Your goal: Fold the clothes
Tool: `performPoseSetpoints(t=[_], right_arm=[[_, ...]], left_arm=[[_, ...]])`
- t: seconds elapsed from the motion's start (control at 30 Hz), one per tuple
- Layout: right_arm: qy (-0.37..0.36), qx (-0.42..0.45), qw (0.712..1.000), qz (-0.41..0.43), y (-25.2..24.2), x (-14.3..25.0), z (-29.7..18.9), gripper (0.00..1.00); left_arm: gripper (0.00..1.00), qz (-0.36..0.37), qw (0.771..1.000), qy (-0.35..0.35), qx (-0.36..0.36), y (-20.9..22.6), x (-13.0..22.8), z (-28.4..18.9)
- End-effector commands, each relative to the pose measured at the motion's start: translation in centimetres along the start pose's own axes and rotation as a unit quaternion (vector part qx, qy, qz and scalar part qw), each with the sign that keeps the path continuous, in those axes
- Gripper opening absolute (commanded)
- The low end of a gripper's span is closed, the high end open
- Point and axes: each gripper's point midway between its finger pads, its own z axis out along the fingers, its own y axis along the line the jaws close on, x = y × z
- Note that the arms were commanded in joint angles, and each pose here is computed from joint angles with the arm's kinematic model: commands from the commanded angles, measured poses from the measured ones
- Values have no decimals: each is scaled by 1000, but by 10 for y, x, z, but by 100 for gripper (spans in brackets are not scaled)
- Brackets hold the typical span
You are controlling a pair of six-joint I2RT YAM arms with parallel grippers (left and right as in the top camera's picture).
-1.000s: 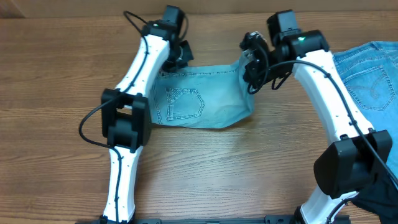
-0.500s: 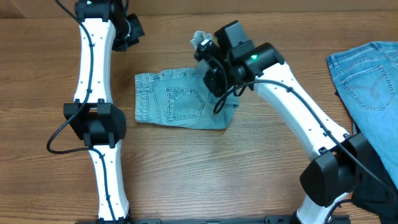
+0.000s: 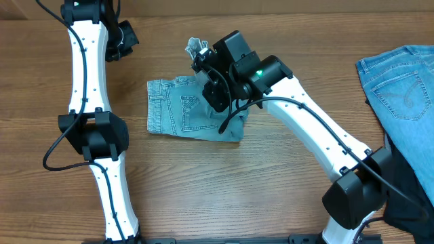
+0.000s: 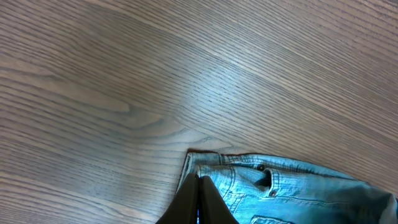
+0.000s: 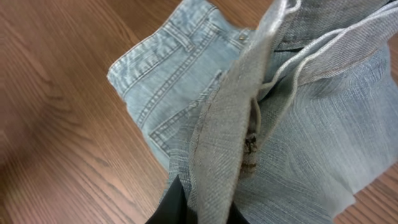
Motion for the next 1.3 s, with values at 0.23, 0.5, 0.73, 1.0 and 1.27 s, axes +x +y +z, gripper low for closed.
performPoseSetpoints(t=[0.23, 0.5, 0.73, 1.0, 1.27], right_arm=[[19, -78, 997, -6, 37, 0, 62, 4], [6, -101, 995, 4, 48, -7, 69, 4], [-16, -114, 993, 0, 49, -17, 79, 4], [-37, -159, 987, -3, 64, -27, 75, 70], [-56, -121, 990, 40, 10, -36, 22, 90]], left_arm=[[4, 16, 1000, -5, -10, 7, -4, -1], [4, 15, 1000, 4, -12, 8, 0, -1], [4, 15, 1000, 4, -12, 8, 0, -1], [4, 15, 1000, 6, -13, 8, 1, -1], [4, 87, 993, 8, 76, -35, 15, -32]])
